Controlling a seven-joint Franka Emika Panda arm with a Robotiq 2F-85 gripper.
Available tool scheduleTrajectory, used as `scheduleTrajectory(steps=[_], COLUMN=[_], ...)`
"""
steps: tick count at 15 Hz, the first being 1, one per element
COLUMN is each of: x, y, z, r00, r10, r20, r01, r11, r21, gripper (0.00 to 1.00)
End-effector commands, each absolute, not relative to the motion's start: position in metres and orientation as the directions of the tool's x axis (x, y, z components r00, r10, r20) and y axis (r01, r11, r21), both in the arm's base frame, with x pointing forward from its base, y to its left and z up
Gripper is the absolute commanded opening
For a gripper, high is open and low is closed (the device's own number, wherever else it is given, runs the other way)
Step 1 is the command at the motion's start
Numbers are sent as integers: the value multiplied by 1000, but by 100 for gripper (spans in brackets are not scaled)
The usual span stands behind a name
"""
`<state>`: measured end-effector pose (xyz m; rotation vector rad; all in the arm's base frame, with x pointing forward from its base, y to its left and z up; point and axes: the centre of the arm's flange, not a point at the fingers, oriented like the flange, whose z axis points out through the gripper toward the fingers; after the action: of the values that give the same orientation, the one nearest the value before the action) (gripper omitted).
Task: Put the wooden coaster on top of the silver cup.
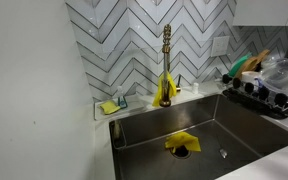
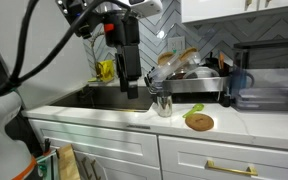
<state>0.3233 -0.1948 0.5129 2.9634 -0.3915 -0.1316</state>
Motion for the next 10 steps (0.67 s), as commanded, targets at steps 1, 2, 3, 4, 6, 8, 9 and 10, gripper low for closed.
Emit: scheduleTrajectory(steps=[1, 2, 3, 4, 6, 8, 9, 10], x=[325, 329, 332, 333, 332, 339, 344, 353], y=[-192, -207, -224, -244, -274, -302, -312, -318], z=[513, 508, 499, 490, 478, 464, 458, 452], r00=[963, 948, 924, 902, 869, 855, 852, 854], r10=[-260, -304, -368, -416, -479, -506, -515, -515], r20=[-67, -93, -105, -116, -127, -111, -97, -77], r01=[-247, -283, -341, -385, -441, -469, -480, -488], r11=[-955, -940, -916, -896, -864, -847, -841, -843], r21=[162, 190, 211, 222, 243, 250, 248, 228], gripper=[100, 100, 100, 100, 100, 100, 100, 100])
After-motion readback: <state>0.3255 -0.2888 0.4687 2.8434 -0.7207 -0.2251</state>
